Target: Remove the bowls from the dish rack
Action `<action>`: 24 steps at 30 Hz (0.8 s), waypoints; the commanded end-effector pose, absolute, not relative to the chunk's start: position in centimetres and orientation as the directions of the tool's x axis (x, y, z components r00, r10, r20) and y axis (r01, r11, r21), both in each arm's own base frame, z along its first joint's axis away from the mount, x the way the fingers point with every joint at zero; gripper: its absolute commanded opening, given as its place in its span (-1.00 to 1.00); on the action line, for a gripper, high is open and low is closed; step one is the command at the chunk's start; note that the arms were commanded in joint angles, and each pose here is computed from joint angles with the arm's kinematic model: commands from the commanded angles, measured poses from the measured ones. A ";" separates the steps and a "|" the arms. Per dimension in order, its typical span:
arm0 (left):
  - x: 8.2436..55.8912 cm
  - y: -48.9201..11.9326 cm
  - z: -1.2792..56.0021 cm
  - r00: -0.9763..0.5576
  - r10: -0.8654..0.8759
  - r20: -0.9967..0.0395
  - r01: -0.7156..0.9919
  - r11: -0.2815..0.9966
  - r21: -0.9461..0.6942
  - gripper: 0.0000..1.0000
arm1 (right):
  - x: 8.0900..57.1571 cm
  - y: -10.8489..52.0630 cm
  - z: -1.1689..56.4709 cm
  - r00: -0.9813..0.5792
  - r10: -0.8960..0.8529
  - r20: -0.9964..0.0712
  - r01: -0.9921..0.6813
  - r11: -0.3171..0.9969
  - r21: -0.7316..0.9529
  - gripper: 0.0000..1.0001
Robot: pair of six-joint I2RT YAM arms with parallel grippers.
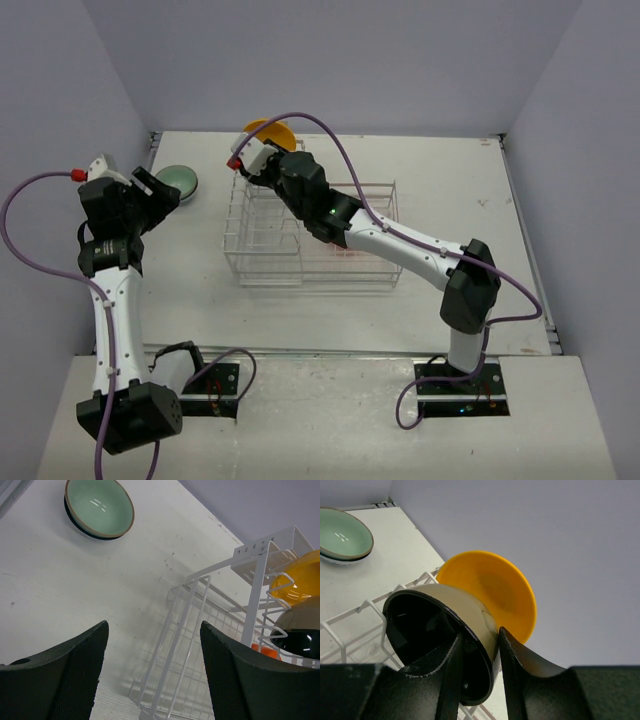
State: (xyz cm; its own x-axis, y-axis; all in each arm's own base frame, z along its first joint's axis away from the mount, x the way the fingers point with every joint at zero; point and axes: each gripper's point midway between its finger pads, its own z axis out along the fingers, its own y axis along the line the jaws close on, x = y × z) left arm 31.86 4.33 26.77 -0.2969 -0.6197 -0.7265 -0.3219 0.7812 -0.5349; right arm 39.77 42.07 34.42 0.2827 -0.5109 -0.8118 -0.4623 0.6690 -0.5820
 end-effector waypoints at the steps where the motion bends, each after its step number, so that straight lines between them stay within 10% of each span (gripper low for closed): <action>1: 31.9 4.1 27.9 -0.274 -0.587 -0.762 -0.274 0.807 -0.523 0.49 | 39.9 42.5 35.4 0.310 -0.468 -0.827 -0.461 0.687 -0.562 -0.31; 24: 31.3 3.9 26.8 -0.277 -0.592 -0.757 -0.281 0.803 -0.525 0.50 | 39.9 42.4 33.5 0.298 -0.479 -0.826 -0.466 0.682 -0.563 -0.77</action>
State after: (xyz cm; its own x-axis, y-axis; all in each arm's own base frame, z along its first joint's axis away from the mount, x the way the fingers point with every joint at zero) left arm 31.04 4.07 25.46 -0.3073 -0.6235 -0.7189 -0.3302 0.7784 -0.5339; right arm 40.84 41.19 34.20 0.2870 -0.5062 -0.8132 -0.4233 0.6945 -0.5817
